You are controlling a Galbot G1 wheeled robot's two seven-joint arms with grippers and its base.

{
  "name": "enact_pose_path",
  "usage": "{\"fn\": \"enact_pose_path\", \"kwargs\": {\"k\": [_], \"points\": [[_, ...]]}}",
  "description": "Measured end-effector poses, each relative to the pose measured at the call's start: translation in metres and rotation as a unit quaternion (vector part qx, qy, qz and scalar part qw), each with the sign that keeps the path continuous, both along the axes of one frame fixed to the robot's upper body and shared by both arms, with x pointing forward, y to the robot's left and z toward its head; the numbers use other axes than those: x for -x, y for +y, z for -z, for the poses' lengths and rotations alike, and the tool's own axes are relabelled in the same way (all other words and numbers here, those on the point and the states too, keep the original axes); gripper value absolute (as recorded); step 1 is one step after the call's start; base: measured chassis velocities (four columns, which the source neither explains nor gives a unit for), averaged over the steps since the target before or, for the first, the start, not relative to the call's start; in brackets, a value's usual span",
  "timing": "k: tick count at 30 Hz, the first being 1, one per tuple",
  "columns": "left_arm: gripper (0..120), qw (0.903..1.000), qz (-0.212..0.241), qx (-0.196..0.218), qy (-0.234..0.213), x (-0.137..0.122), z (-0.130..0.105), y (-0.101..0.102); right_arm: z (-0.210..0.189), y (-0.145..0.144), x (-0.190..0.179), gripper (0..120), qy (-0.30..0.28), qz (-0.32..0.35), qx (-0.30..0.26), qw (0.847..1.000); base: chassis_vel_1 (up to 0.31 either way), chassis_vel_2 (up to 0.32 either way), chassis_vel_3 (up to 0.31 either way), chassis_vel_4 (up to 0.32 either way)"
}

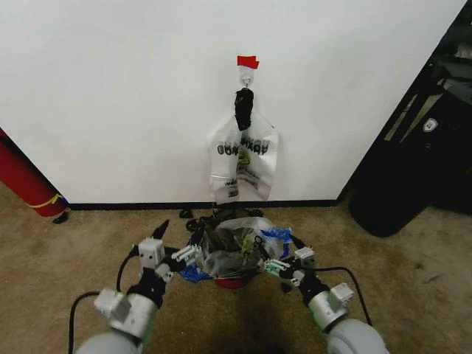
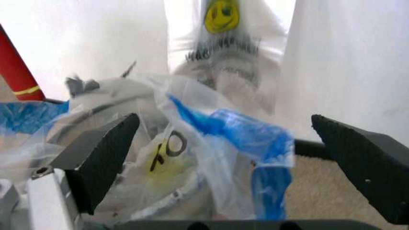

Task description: Pick up the garbage bag from the wall and place it over the trash bin.

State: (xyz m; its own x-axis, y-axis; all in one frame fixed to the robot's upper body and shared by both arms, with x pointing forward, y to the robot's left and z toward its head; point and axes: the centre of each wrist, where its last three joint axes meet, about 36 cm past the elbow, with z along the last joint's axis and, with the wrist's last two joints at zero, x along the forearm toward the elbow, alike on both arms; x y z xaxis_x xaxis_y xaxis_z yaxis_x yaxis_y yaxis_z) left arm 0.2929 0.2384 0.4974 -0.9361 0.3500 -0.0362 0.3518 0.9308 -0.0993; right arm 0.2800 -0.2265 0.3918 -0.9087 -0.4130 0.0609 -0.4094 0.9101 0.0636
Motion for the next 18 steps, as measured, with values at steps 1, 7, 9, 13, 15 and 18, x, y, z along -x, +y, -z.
{"fn": "enact_pose_path", "kwargs": {"k": [1,7,9,13,15,18], "points": [[100,1.0,0.0,0.0,0.0,0.0,0.0,0.0,0.0,0.0,0.0,100,0.0,0.0,0.0,1.0,0.0,0.0,0.0,0.0],[100,0.9964,0.049,-0.052,0.045,-0.061,-0.012,0.031,-0.013,-0.019,0.0,100,-0.043,0.002,-0.022,0.999,0.0,0.0,0.0,0.0],[100,0.9926,0.068,-0.076,0.066,-0.091,-0.011,0.044,-0.021,-0.034,0.004,100,-0.058,0.01,-0.033,0.998,0.0,0.0,0.0,0.0],[100,0.9861,0.101,-0.102,0.083,-0.13,-0.007,0.05,-0.026,-0.058,0.02,100,-0.06,0.034,-0.041,0.997,0.0,0.0,0.0,0.0],[100,0.984,0.11,-0.11,0.087,-0.144,-0.007,0.051,-0.028,-0.067,0.026,100,-0.06,0.046,-0.043,0.996,0.0,0.0,0.0,0.0],[100,0.9765,0.144,-0.124,0.103,-0.181,-0.003,0.048,-0.031,-0.087,0.037,100,-0.059,0.077,-0.041,0.994,0.0,0.0,0.0,0.0]]}}
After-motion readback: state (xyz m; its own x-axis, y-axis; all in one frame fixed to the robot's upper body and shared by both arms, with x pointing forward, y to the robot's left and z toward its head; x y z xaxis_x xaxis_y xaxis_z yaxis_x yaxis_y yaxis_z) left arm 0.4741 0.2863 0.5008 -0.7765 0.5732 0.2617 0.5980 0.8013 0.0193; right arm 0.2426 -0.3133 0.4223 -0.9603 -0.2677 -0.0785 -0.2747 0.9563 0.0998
